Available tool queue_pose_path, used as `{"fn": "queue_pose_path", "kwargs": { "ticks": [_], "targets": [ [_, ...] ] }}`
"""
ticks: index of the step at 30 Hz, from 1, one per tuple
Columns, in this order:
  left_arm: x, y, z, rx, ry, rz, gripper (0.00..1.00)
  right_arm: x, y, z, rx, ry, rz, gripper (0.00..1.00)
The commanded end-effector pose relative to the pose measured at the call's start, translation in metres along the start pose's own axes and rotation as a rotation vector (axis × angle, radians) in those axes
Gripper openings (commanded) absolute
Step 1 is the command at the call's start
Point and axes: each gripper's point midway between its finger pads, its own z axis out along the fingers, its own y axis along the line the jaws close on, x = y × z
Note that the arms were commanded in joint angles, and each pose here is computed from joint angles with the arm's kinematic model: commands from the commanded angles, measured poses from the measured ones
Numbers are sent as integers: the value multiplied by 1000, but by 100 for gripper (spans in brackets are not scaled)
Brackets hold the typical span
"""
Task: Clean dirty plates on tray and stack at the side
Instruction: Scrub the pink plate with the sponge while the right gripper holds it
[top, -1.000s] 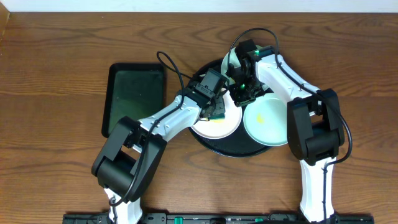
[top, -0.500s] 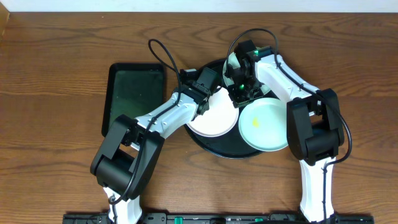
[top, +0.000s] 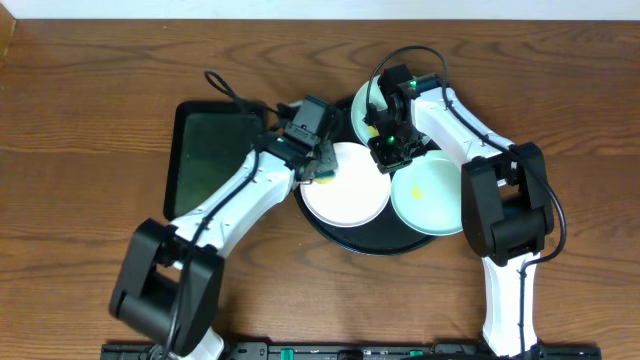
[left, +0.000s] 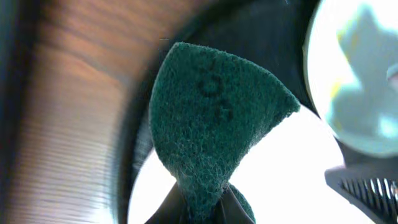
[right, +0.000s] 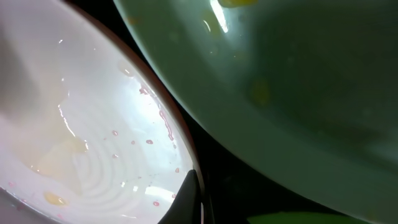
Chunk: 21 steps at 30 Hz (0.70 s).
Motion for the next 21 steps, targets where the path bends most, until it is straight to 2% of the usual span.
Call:
{"fn": "queue_pose_path", "kwargs": {
  "ticks": [1, 5, 8, 15, 21],
  "targets": [
    [35, -12, 22, 57, 142, -35, 7, 5, -16, 7, 58, 24, 2, 1],
    [59, -24, 42, 96, 231, -17, 7, 5, -16, 7, 58, 24, 2, 1],
    [73, -17, 53, 49, 264, -3, 7, 5, -16, 7, 58, 24, 2, 1],
    [65, 43, 59, -237, 152, 44, 7, 6, -16, 7, 58, 25, 2, 1],
    [44, 104, 46, -543, -32, 113, 7, 6, -16, 7, 59, 25, 2, 1]
  ]
}}
